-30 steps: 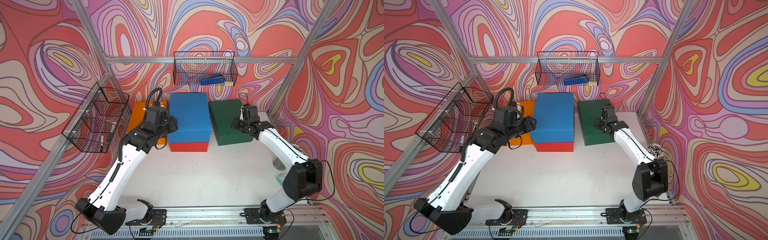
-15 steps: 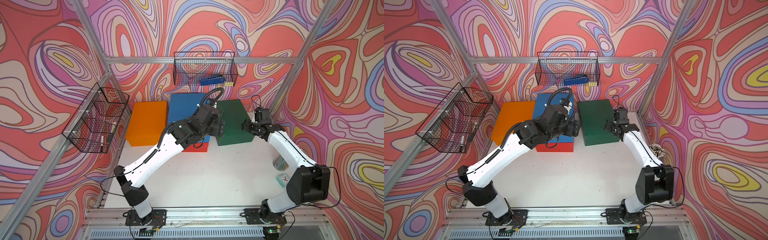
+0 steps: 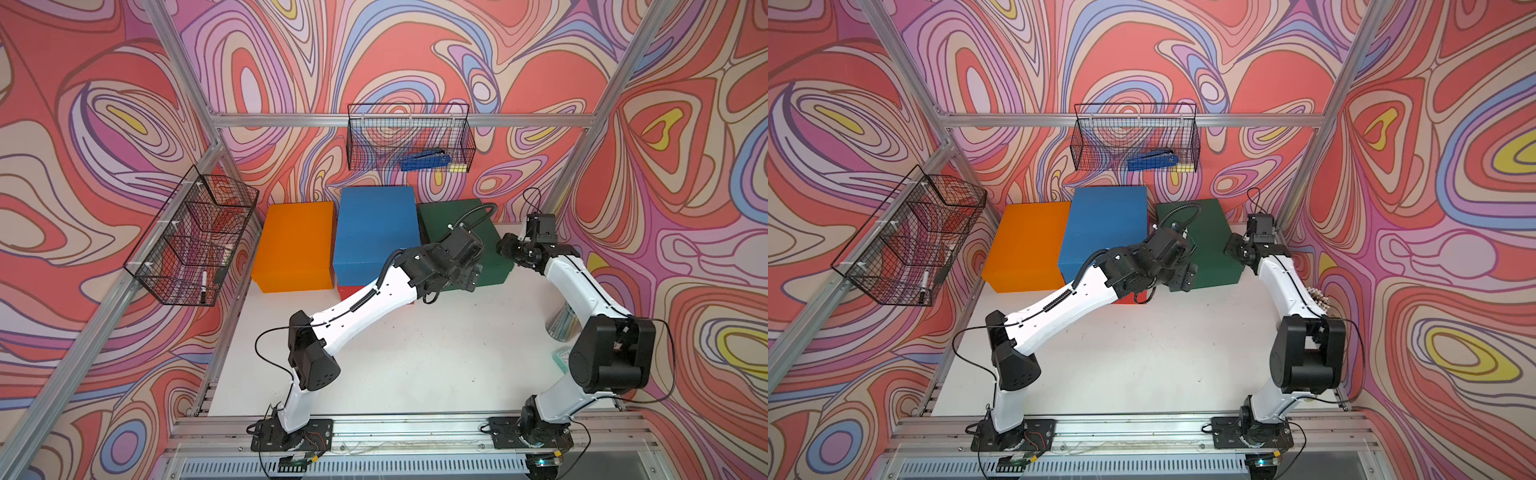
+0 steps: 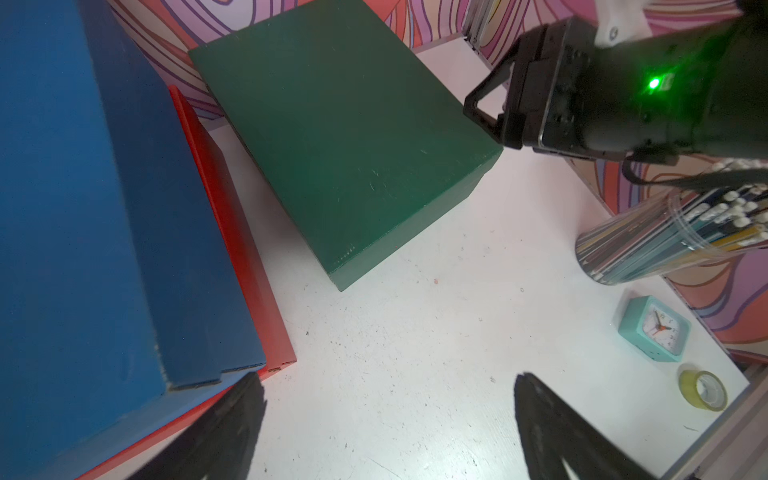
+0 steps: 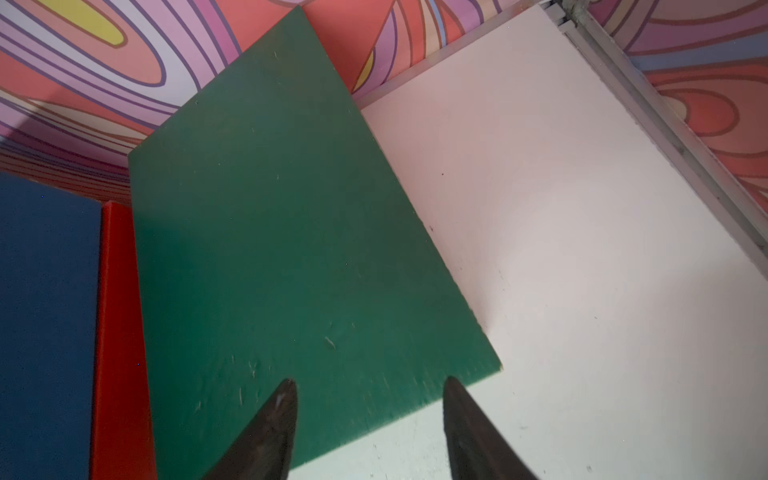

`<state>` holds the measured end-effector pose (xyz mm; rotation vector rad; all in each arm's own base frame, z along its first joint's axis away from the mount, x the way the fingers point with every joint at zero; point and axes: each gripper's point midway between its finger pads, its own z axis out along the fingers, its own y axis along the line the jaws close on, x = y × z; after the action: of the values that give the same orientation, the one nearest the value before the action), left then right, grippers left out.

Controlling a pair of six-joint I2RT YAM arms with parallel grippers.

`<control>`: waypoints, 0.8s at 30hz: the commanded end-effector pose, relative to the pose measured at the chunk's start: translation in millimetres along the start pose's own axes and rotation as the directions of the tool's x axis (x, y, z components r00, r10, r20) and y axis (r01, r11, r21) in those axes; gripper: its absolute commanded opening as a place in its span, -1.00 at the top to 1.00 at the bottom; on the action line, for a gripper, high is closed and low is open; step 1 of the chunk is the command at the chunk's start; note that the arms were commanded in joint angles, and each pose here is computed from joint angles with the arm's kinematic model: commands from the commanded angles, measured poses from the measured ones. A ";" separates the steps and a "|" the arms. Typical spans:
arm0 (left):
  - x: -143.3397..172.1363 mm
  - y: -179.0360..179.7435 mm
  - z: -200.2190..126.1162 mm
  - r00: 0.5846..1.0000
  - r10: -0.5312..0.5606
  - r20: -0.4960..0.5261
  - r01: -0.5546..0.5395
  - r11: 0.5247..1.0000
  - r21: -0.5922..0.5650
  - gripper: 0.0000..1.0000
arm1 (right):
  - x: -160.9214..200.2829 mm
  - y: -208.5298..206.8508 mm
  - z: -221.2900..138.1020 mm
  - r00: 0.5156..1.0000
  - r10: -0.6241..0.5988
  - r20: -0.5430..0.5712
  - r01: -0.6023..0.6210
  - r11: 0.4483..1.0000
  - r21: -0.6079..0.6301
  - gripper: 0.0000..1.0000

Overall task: Stack the shoeboxes
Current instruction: Pick up the shoebox from the center of the board.

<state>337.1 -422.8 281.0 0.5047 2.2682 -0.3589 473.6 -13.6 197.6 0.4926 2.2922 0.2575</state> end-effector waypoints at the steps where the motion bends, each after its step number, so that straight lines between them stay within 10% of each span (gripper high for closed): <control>1: 2.7 -4.1 15.4 1.000 -0.018 -0.013 0.018 1.000 -0.014 -0.98 | -17.7 5.3 7.9 0.999 -0.019 0.038 0.020 0.999 -0.042 -0.16; 24: 28.6 27.3 136.3 0.943 -0.291 -0.164 0.294 0.956 -0.009 -1.00 | -12.4 -23.9 68.6 1.000 -0.008 -0.007 0.007 1.000 -0.022 -0.33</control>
<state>423.6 -431.2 167.6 0.2257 2.5041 -0.4325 522.5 -34.1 156.9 0.4764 2.3010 0.2845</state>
